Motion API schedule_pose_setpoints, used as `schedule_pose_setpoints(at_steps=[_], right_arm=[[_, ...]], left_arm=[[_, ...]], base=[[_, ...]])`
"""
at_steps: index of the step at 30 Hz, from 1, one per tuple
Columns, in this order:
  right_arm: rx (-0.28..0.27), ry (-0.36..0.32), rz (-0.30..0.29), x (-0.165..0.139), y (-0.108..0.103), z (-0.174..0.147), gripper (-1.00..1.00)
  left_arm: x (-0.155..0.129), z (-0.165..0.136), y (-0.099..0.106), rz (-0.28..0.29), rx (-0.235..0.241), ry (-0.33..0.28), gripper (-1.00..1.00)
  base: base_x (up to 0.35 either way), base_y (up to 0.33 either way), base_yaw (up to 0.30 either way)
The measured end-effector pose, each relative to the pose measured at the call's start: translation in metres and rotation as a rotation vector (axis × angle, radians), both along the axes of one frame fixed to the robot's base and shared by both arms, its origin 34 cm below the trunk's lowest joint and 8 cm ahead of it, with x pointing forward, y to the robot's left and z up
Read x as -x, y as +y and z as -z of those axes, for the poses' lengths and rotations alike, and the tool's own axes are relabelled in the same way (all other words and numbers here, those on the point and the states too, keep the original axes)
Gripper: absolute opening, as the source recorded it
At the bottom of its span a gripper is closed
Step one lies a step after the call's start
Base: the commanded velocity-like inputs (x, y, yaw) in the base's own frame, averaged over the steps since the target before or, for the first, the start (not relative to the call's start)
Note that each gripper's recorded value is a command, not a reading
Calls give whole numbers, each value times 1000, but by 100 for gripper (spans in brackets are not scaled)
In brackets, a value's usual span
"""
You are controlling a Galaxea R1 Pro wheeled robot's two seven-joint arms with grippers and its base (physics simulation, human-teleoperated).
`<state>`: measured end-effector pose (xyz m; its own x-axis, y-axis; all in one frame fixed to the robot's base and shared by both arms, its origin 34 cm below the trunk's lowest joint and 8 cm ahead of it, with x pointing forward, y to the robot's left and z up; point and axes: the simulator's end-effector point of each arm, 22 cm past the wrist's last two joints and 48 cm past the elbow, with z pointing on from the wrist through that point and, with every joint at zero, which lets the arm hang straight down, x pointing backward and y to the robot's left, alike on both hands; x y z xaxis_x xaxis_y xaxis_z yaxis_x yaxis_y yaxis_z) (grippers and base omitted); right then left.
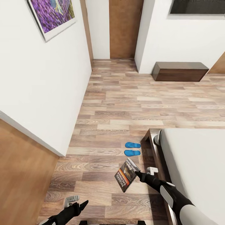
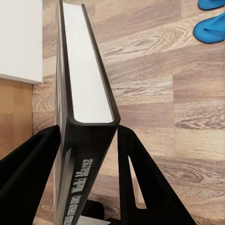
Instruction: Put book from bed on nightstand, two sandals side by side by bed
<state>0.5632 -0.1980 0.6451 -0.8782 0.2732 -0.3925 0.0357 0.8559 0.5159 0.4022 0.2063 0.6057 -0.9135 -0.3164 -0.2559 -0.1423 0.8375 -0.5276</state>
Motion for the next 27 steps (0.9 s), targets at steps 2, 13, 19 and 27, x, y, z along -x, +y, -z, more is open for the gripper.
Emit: schedule_pose_setpoints(at_steps=[2, 13, 19, 27], right_arm=[[0, -3, 0, -1, 0, -1, -100], [0, -21, 0, -7, 0, -10, -100], [0, -32, 0, -11, 0, -14, -100], [0, -45, 0, -15, 0, -20, -100]], left_arm=[[-1, -1, 0, 0, 0, -3, 100], [-8, -6, 0, 0, 0, -21, 100], [-12, -9, 0, 0, 0, -31, 100], [-17, -13, 0, 0, 0, -44, 100]], base=[[0, 0, 0], [0, 0, 0], [0, 0, 0], [0, 0, 0]])
